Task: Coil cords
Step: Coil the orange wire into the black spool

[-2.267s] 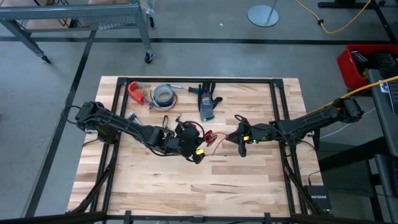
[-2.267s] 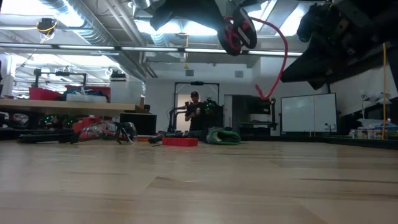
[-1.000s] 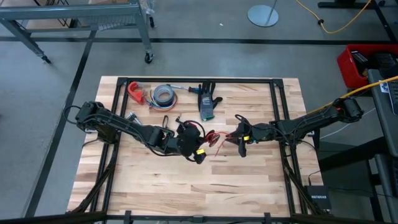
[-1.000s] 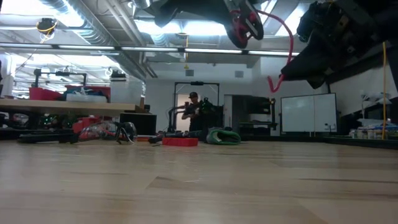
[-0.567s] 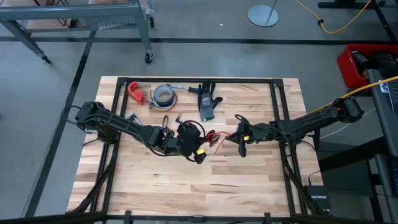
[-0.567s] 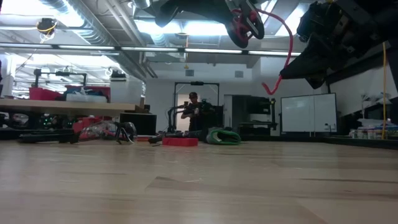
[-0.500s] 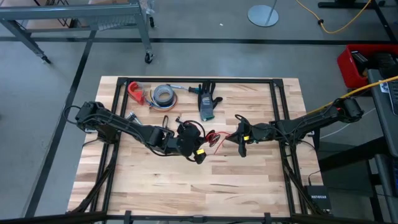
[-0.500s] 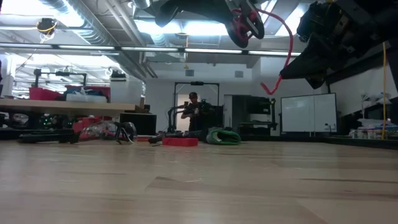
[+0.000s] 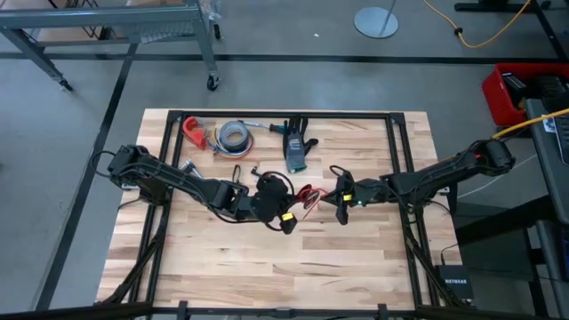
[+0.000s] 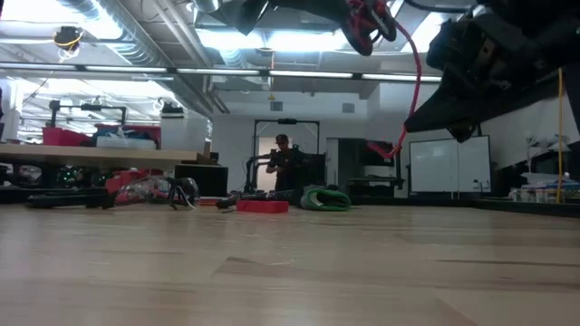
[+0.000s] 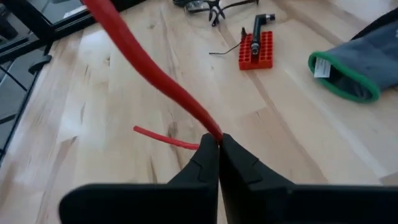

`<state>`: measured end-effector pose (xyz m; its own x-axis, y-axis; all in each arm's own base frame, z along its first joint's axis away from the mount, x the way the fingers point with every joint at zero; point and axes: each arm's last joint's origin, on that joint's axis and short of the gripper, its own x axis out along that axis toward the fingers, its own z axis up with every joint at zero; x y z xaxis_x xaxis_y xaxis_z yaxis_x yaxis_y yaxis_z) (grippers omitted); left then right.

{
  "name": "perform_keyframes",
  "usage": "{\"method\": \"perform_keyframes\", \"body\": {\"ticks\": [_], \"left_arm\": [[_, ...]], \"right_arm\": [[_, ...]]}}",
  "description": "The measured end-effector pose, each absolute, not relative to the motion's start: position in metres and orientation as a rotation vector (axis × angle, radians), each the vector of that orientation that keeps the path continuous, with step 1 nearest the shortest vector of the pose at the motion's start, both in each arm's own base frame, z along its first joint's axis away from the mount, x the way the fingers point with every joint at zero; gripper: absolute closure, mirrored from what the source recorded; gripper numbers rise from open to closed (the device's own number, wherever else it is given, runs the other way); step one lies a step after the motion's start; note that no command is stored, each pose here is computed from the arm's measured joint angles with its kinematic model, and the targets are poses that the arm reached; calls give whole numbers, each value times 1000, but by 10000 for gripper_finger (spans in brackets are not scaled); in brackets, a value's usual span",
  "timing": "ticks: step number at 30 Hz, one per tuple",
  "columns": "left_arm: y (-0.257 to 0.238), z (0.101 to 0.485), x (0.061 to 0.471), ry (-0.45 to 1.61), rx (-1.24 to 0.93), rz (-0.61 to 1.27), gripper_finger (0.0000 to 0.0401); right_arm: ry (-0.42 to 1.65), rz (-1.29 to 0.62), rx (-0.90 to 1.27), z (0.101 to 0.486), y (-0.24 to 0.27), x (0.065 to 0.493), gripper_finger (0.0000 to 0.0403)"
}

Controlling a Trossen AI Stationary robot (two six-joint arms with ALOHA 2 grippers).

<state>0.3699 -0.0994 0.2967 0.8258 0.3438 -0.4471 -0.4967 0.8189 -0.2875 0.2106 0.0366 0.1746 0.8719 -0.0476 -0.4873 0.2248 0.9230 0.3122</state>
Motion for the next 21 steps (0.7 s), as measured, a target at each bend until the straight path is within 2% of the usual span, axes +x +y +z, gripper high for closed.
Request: {"method": "perform_keyframes", "body": {"ticks": [9, 21], "left_arm": [[-97, 299, 370, 337, -385, 528, 401], [-100, 294, 376, 305, -421, 535, 401]], "right_arm": [[460, -72, 416, 162, 42, 229, 401], [421, -90, 529, 150, 45, 241, 402]]}}
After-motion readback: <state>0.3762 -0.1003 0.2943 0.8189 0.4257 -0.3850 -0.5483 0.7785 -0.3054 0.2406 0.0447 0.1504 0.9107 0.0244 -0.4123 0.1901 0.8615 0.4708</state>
